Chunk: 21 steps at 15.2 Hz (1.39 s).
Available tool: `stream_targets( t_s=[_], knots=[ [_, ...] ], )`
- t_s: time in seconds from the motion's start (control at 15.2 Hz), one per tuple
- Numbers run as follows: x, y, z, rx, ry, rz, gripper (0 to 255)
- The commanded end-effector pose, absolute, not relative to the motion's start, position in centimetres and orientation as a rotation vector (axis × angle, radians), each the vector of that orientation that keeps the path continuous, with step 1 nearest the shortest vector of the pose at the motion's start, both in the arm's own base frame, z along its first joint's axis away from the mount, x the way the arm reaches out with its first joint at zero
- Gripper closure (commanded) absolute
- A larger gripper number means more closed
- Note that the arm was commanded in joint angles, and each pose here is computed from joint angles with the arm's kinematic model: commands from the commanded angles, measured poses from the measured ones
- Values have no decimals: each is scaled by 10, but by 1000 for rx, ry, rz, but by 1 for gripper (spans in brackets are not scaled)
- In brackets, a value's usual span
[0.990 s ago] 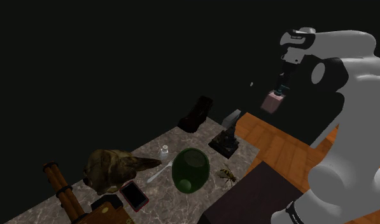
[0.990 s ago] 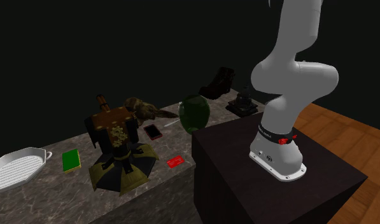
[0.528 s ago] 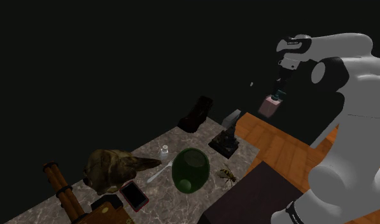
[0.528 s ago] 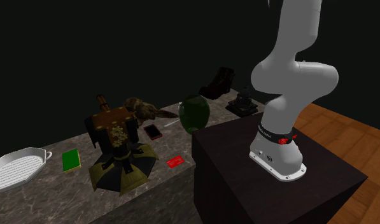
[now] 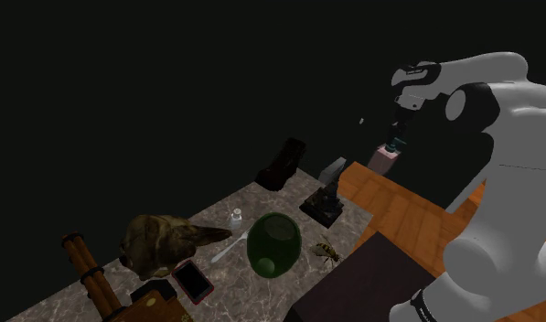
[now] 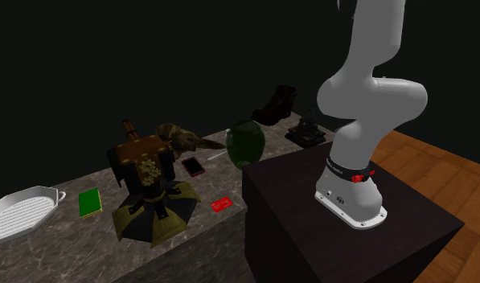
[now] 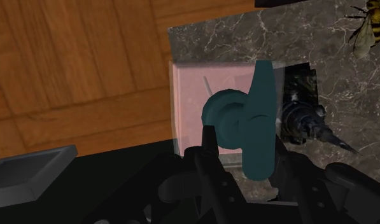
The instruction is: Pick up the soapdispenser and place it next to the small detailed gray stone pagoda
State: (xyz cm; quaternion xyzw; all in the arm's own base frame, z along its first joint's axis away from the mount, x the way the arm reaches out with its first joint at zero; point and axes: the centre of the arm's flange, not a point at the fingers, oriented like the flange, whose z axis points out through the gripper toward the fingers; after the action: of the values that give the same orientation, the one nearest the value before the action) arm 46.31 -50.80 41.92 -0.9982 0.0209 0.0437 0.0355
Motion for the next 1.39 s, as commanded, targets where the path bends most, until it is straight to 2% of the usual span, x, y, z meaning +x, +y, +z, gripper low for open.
stream_targets(
  t_s=[0.0, 1.32],
  knots=[
    [463, -508, 409, -3067, 64, 133, 255],
    [463, -508, 303, -3067, 64, 133, 255]
  ],
)
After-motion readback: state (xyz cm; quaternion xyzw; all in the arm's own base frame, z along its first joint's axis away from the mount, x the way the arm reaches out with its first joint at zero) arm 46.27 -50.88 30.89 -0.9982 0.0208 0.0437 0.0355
